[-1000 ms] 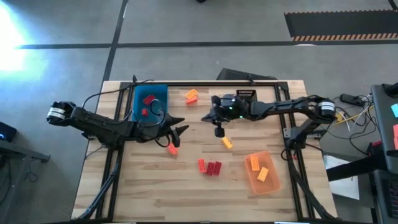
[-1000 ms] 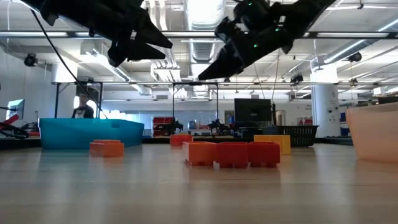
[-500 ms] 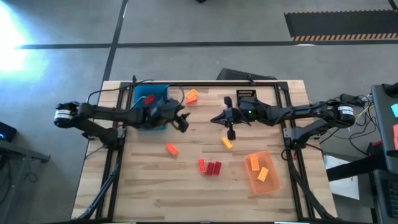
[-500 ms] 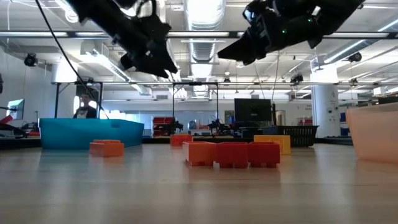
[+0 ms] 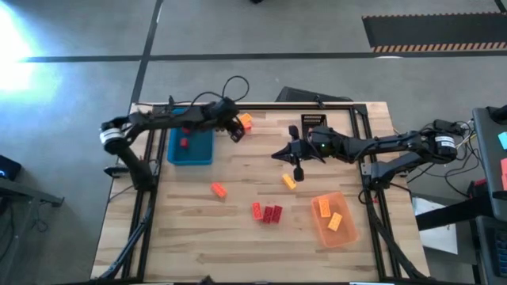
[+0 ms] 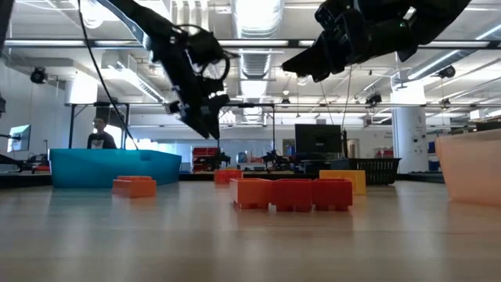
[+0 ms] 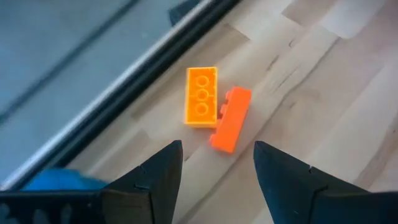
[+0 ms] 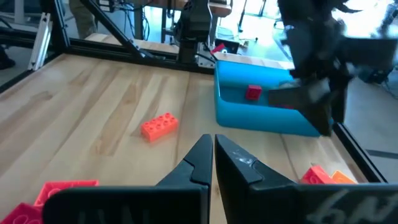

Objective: Sort & place blocks by color
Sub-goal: Put the orange game piece into the black bin

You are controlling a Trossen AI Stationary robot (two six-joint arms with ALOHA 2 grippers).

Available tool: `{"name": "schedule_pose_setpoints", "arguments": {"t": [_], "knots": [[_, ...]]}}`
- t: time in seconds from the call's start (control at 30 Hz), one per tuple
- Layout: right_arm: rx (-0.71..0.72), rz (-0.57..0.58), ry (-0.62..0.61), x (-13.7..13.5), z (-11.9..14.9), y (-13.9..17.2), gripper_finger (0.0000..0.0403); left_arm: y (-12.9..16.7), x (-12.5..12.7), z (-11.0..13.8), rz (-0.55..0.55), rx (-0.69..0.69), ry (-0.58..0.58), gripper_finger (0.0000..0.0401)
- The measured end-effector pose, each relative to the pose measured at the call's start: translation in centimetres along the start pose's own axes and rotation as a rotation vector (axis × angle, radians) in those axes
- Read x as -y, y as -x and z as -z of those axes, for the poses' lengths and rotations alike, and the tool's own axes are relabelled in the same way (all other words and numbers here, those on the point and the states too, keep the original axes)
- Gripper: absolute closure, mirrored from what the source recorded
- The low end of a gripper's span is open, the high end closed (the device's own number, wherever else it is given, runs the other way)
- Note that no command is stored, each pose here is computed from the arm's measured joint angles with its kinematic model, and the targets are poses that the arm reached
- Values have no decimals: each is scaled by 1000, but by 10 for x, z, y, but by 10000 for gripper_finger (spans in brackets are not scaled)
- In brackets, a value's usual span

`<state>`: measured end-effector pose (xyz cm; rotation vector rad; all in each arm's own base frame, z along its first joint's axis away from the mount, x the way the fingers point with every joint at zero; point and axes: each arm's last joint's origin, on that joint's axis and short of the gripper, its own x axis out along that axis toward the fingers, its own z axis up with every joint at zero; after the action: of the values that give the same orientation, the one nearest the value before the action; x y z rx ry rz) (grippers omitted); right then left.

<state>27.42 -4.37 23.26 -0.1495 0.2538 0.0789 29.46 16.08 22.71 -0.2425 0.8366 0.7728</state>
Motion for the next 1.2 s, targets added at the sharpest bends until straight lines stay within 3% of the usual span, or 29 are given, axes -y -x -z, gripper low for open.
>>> {"name": "schedule_pose_setpoints", "arguments": {"t": [0.07, 0.17, 0.33, 0.7, 1.0, 1.2], "knots": [[-1, 0, 0, 0, 0, 0, 394, -14, -2, -2, 74, -35, -18, 219], [-3, -1, 0, 0, 1, 0, 394, -32, 1, 1, 144, -68, -149, 219], [-3, 0, -3, 0, 1, 0, 394, -48, 4, 7, 156, -97, -316, 219], [-8, -1, -6, 0, 2, 0, 394, -51, 7, 4, 191, 8, -515, 218], [-13, -2, -4, 0, 3, 0, 394, -57, 8, 13, 190, 35, -515, 218], [-13, -2, 3, 0, 3, 0, 394, -60, 5, 16, 115, 80, -455, 218]]}}
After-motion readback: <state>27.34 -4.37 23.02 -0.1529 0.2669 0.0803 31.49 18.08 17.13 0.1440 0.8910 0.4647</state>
